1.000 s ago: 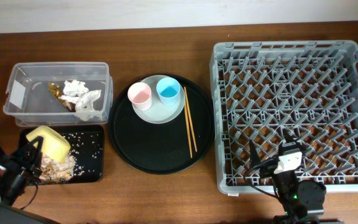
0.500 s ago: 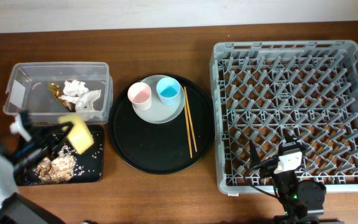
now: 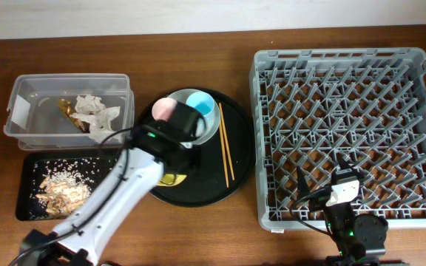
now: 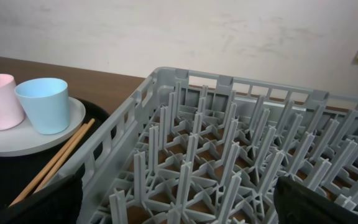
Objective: Sort waste into correct bins and load items into the dishwasher rack
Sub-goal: 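Set the empty yellow bowl back on the round tray, then retract the left arm above the bins and raise the right arm, then lower the right gripper onto the wooden chopsticks and grasp them, then carry the chopsticks with the right gripper into the dish rack, then place the chopsticks upright in the rack and release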
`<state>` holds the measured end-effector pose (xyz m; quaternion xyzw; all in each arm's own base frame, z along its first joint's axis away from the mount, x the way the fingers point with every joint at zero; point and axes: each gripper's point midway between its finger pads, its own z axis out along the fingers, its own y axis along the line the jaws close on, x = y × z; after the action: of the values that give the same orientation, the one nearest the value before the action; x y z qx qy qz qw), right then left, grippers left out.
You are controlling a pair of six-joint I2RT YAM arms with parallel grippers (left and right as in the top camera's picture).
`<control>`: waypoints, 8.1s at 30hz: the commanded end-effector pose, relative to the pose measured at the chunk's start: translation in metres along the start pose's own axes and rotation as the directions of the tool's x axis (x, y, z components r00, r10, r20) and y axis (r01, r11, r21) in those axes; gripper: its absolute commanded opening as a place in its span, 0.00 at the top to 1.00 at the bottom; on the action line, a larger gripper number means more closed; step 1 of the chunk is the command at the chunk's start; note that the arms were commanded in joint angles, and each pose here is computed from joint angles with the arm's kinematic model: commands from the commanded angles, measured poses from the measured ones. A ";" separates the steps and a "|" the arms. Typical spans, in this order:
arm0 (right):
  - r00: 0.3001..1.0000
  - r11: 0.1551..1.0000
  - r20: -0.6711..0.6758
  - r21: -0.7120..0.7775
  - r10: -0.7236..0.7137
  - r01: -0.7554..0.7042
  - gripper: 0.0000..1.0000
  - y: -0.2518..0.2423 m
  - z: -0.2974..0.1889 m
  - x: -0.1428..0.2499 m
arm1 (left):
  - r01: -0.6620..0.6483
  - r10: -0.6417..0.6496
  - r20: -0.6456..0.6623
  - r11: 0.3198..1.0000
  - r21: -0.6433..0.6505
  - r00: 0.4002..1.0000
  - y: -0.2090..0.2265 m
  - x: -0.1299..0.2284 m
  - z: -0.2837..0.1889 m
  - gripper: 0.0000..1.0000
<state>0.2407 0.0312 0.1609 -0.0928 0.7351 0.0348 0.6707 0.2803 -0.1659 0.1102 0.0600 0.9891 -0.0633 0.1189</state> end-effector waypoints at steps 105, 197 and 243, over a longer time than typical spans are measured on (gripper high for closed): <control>0.230 0.949 -0.969 -0.155 -0.092 -0.275 0.68 0.212 0.089 0.101 | 0.756 -0.727 0.247 0.654 -0.034 0.640 0.231 -0.042 -0.130 0.01; 0.503 0.989 -0.852 0.118 0.145 -0.085 0.96 0.199 0.101 0.071 | 0.756 -0.728 0.246 0.654 -0.034 0.640 0.231 -0.042 -0.130 0.01; 0.538 0.989 -0.841 -0.125 -0.062 -0.081 0.60 0.184 0.115 0.012 | 0.756 -0.728 0.246 0.654 -0.034 0.640 0.231 -0.042 -0.130 0.01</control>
<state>0.3131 0.2329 0.1449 -0.1443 0.9578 0.0720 0.2380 0.3235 0.0756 0.2131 -0.3675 0.9115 -0.0439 0.1795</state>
